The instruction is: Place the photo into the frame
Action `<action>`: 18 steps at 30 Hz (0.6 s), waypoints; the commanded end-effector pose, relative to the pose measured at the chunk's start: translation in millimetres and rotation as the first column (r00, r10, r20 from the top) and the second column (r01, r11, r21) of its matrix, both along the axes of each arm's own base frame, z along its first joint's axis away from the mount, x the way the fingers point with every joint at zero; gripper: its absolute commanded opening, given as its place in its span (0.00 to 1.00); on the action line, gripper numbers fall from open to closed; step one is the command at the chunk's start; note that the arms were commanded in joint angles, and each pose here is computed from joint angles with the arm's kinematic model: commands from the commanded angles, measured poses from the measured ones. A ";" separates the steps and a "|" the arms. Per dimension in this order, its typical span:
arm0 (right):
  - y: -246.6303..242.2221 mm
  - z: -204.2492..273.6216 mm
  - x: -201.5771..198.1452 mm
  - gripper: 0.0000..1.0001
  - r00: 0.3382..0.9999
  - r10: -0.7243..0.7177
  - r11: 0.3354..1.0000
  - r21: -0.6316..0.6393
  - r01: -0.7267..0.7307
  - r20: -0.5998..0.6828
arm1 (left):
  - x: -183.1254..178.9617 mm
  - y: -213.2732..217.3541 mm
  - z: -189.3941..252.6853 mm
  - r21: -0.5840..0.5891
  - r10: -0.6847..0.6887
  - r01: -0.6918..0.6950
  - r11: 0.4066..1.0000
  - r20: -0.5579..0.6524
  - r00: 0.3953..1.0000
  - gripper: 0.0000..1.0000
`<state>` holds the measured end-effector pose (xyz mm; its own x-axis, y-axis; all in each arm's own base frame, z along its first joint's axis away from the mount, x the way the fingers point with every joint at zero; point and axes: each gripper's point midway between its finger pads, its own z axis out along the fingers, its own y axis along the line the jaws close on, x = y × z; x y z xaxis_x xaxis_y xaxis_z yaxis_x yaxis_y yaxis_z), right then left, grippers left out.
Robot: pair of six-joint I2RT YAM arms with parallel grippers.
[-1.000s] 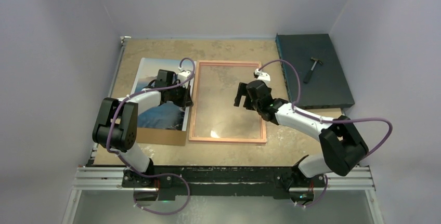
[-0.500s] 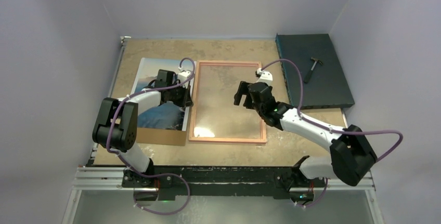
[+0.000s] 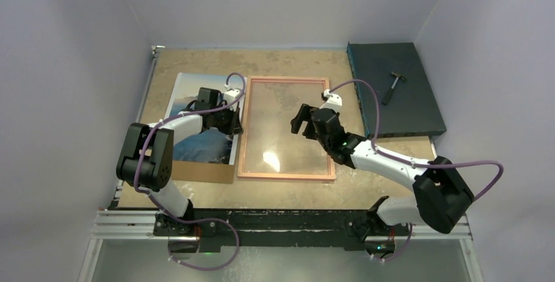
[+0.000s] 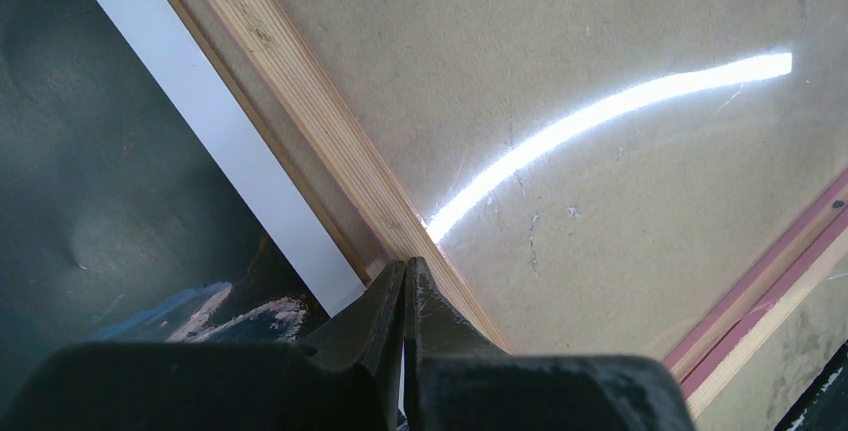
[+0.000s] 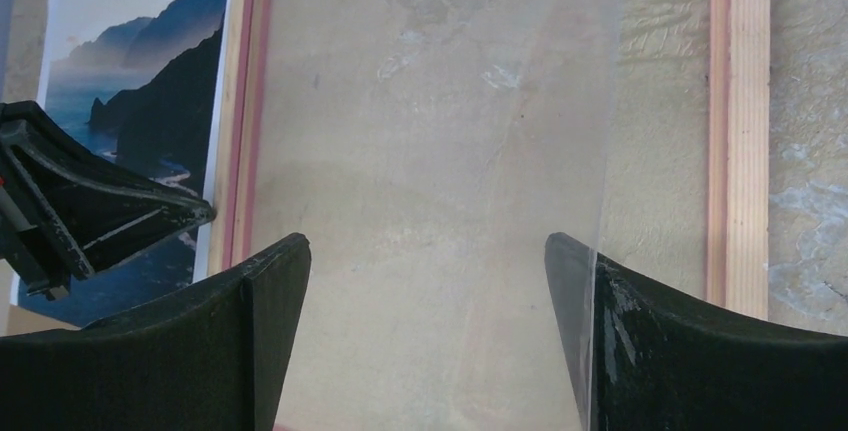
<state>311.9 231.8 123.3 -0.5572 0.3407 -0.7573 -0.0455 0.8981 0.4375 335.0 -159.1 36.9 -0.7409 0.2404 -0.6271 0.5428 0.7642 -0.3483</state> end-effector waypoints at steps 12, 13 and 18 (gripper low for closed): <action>-12.4 -12.7 -10.3 0.99 0.996 -0.064 0.987 -0.151 0.054 -0.062 | -13.8 -6.0 -0.8 -0.008 -0.043 0.042 0.999 -0.026 0.999 0.00; -16.3 -16.6 -12.8 0.99 0.995 -0.066 0.983 -0.174 0.052 -0.074 | -13.6 -5.9 -0.8 -0.007 -0.043 0.043 0.999 -0.025 0.999 0.00; -20.5 -18.8 -14.7 0.99 0.995 -0.064 0.978 -0.205 0.046 -0.081 | -14.2 -5.6 -0.3 -0.005 -0.044 0.044 0.999 -0.025 0.999 0.00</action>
<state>295.0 212.4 91.0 -0.6293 0.2303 -0.7423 0.0393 0.9633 0.2655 334.8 -159.2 36.9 -0.7407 0.2410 -0.6272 0.5435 0.7636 -0.3485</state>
